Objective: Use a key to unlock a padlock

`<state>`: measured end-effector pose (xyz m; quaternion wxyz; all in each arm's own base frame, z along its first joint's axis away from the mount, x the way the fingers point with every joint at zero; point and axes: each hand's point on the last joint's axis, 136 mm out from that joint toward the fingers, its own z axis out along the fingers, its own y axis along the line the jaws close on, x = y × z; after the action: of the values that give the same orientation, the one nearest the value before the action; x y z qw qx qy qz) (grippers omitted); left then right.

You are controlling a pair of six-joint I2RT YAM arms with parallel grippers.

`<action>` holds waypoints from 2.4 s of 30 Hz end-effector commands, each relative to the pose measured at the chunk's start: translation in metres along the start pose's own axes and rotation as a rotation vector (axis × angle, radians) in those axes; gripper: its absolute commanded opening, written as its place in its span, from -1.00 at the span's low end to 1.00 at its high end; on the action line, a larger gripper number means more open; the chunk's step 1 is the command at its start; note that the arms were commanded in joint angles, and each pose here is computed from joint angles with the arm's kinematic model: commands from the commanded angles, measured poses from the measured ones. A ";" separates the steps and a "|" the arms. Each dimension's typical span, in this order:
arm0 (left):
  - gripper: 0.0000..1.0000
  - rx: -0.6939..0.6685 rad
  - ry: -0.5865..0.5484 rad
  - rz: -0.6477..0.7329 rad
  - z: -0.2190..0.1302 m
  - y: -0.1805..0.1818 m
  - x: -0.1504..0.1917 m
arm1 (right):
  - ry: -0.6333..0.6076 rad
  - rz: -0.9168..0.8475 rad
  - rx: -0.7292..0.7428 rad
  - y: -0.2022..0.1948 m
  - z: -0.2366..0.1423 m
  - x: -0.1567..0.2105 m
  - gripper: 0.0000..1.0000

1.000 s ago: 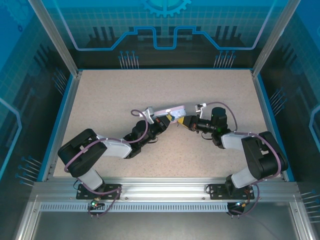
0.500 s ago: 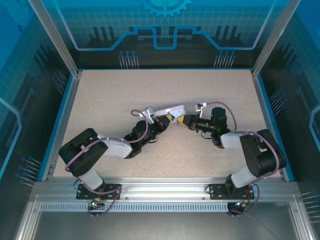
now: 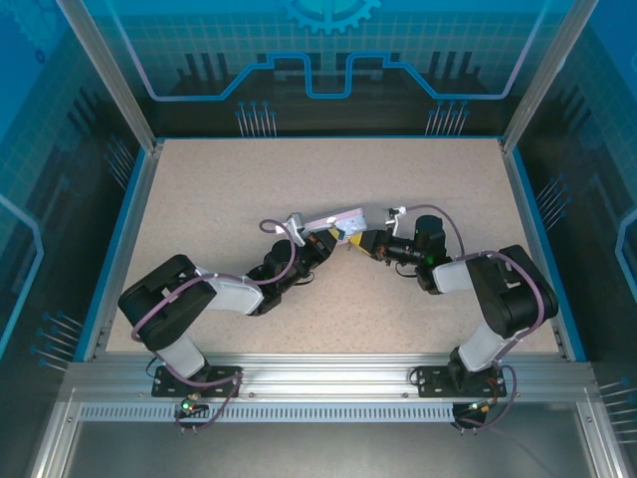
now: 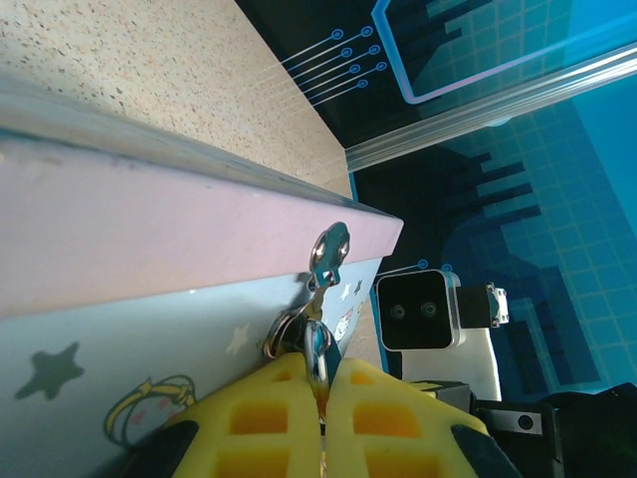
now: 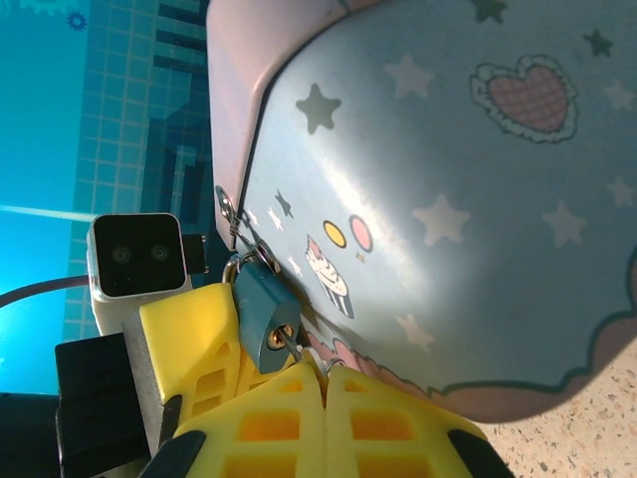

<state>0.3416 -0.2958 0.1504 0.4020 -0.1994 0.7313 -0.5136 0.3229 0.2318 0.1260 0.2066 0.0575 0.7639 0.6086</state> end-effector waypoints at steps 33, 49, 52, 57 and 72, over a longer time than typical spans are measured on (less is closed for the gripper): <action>-1.00 0.159 0.034 -0.043 0.007 -0.035 0.006 | 0.157 0.023 -0.051 0.003 0.025 0.018 -1.00; -1.00 0.137 0.074 -0.039 0.001 -0.032 0.012 | 0.160 -0.038 -0.078 0.004 0.032 0.010 -1.00; -1.00 0.145 0.090 -0.033 0.001 -0.034 0.014 | 0.179 -0.038 -0.078 0.001 0.033 0.011 -1.00; -1.00 0.143 0.125 -0.020 -0.002 -0.032 0.019 | 0.172 -0.048 -0.078 0.000 0.028 0.006 -1.00; -1.00 0.100 0.217 0.025 -0.003 -0.017 0.032 | 0.178 -0.081 -0.083 0.006 0.022 0.000 -1.00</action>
<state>0.3491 -0.2877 0.1342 0.3852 -0.1996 0.7458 -0.5055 0.3294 0.2461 0.1065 0.1456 0.0068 0.7689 0.6225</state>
